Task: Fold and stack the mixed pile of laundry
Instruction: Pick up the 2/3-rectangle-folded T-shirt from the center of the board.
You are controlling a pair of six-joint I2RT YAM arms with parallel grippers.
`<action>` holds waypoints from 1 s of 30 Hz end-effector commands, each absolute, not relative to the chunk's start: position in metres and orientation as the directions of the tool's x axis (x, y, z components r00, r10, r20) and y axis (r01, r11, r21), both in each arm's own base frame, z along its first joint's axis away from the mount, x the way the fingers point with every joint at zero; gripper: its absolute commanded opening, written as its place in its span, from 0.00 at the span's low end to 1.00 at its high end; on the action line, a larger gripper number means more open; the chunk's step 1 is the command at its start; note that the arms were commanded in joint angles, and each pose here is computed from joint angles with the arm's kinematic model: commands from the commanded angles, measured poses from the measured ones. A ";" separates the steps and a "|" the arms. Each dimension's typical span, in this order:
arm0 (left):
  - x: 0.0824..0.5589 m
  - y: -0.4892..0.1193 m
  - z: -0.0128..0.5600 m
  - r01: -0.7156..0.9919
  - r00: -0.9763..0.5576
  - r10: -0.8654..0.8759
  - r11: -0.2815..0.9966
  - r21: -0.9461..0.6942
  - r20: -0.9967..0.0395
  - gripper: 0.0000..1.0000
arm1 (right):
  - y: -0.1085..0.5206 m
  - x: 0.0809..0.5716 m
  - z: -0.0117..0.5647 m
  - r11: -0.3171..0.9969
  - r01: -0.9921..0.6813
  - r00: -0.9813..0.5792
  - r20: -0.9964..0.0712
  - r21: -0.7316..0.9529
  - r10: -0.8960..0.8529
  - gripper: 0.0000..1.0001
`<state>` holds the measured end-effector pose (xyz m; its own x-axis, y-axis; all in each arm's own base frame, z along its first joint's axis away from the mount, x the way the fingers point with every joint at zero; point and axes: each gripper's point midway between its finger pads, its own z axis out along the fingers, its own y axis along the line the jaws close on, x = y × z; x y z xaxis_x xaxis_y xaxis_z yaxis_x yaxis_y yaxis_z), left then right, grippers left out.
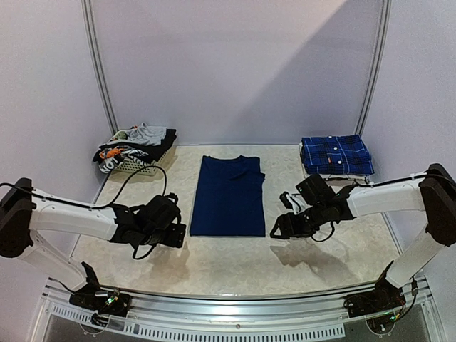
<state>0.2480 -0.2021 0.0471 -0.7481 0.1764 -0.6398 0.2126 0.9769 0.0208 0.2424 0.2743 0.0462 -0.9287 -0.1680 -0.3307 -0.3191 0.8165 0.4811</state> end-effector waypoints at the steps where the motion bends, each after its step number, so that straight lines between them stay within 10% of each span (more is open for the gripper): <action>1: 0.240 -0.209 0.042 0.245 -0.764 0.171 0.969 -0.035 -0.622 0.78 | 0.286 0.232 0.048 0.764 -0.297 -0.943 -0.303 0.573 -0.140 0.71; 30: 0.266 -0.242 0.006 0.274 -0.830 0.070 0.916 -0.294 -0.553 0.57 | 0.301 0.246 -0.018 0.804 -0.214 -0.974 -0.183 0.554 -0.133 0.42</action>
